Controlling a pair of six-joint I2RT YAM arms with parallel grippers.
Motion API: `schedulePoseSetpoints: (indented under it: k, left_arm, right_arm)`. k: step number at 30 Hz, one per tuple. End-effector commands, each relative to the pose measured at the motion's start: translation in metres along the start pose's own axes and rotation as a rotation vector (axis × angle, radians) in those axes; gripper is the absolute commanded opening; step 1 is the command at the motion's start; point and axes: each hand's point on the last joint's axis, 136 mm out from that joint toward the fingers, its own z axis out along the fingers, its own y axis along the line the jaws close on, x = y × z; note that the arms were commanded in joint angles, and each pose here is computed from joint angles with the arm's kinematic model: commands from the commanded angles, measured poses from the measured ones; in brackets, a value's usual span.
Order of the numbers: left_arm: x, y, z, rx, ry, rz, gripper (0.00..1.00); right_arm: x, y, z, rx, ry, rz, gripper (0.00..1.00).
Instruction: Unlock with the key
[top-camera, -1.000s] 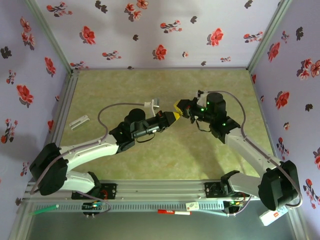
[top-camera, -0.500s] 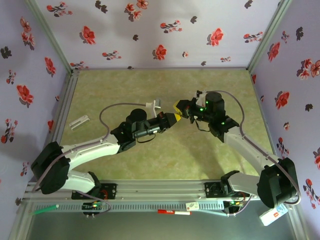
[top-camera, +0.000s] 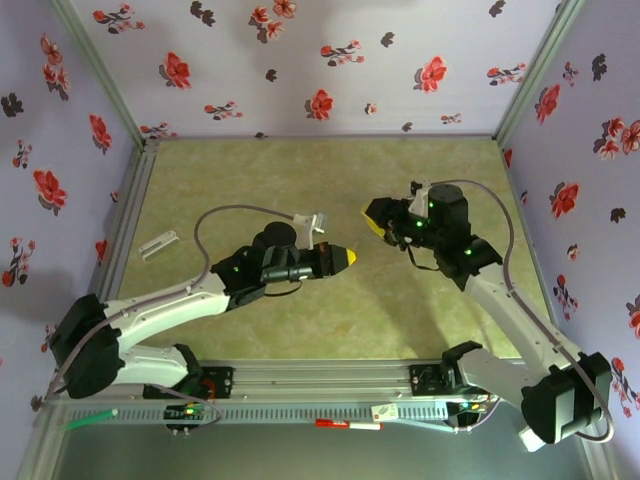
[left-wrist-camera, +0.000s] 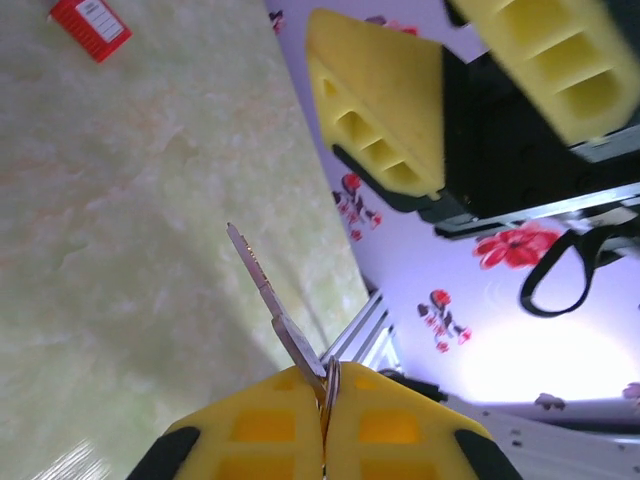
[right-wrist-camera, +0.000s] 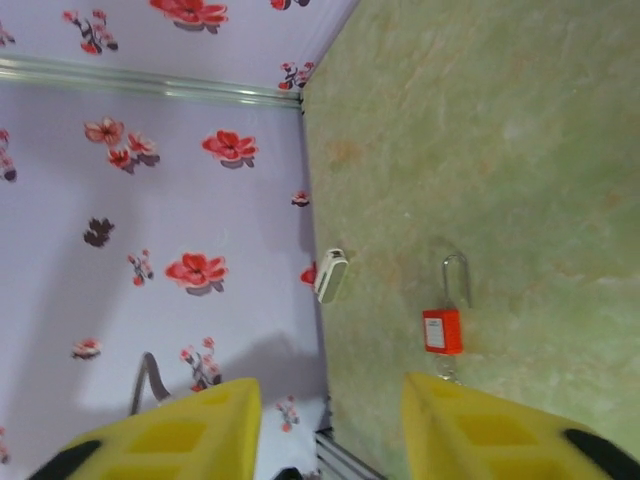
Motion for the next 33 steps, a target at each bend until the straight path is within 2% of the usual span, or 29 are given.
schedulePoseSetpoints:
  k: [1, 7, 11, 14, 19, 22, 27, 31, 33]
  left_arm:
    - [-0.001, -0.013, -0.012, 0.007, 0.015, 0.108, 0.00]
    - [0.002, -0.028, -0.019, 0.072, 0.016, 0.224, 0.00]
    - [0.007, -0.035, -0.026, 0.099, 0.042, 0.290, 0.00]
    - [0.011, -0.034, -0.033, 0.088, 0.056, 0.350, 0.00]
    - [0.016, -0.030, -0.040, 0.060, 0.068, 0.498, 0.00]
    - [0.011, -0.031, -0.048, 0.071, 0.004, 0.602, 0.00]
    - [0.001, -0.029, -0.058, 0.048, -0.090, 0.757, 0.00]
    - [-0.002, -0.030, -0.056, 0.039, -0.097, 0.812, 0.00]
    - [-0.004, -0.031, -0.054, 0.042, -0.094, 0.818, 0.00]
  right_arm:
    - [-0.001, -0.001, -0.011, 0.034, -0.023, -0.032, 0.47]
    - [-0.007, -0.016, -0.025, 0.118, -0.057, -0.057, 0.60]
    - [-0.019, -0.052, -0.047, 0.346, -0.090, -0.110, 0.65]
    - [-0.034, -0.070, -0.061, 0.500, -0.091, -0.211, 0.75]
    - [-0.061, -0.105, -0.063, 0.685, 0.015, -0.315, 0.81]
    - [-0.079, -0.126, -0.058, 0.770, 0.084, -0.379, 0.81]
    - [-0.104, -0.154, -0.040, 0.862, 0.215, -0.519, 0.81]
    - [-0.119, -0.180, -0.025, 0.918, 0.315, -0.577, 0.81]
    - [-0.126, -0.187, -0.012, 0.901, 0.331, -0.576, 0.81]
